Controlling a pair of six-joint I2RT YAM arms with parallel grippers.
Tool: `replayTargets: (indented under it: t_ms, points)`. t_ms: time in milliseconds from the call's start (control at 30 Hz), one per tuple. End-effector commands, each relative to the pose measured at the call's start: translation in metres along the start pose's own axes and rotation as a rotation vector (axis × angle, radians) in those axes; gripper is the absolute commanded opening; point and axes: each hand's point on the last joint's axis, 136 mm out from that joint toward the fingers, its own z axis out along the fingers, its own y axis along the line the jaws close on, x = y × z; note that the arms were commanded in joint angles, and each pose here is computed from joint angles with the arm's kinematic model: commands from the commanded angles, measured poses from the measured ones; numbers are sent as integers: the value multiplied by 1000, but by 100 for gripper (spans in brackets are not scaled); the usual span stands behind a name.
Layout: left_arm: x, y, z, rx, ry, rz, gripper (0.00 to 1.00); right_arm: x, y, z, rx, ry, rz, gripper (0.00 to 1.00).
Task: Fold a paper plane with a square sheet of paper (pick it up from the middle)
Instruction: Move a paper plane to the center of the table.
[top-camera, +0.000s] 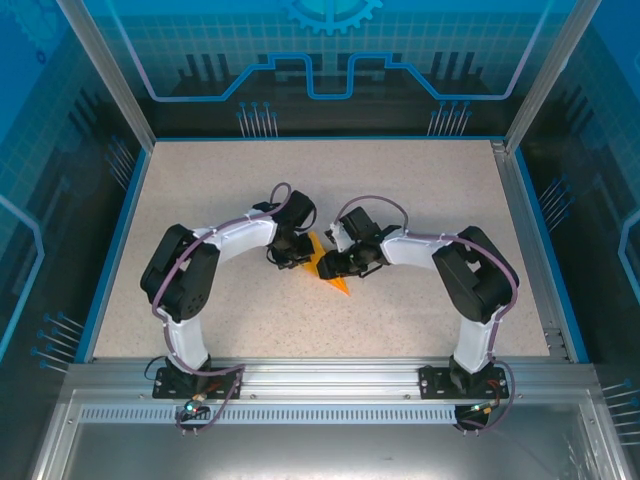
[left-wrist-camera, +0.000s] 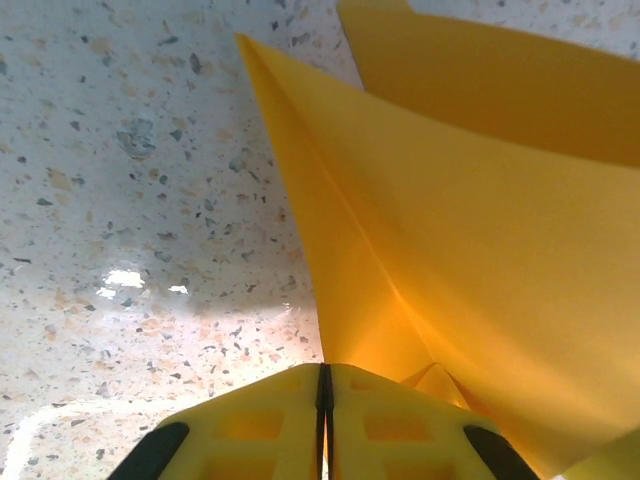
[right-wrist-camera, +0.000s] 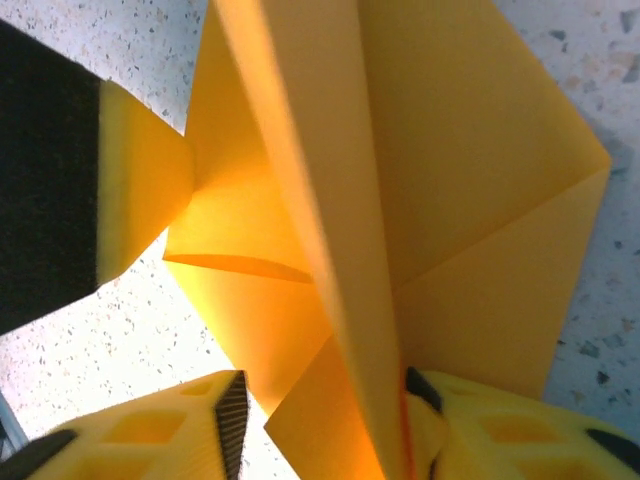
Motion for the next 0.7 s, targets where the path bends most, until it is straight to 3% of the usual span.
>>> replayTargets:
  t_ms: [0, 267, 667]
  points:
    - [-2, 0, -9, 25, -19, 19, 12, -3, 1, -2, 69, 4, -34, 40]
    - [-1, 0, -13, 40, -32, 22, 12, -2, 0, 1, 155, 20, -75, 30]
    - [1, 2, -19, 67, -64, 20, 16, 2, -2, 7, 241, 49, -111, 25]
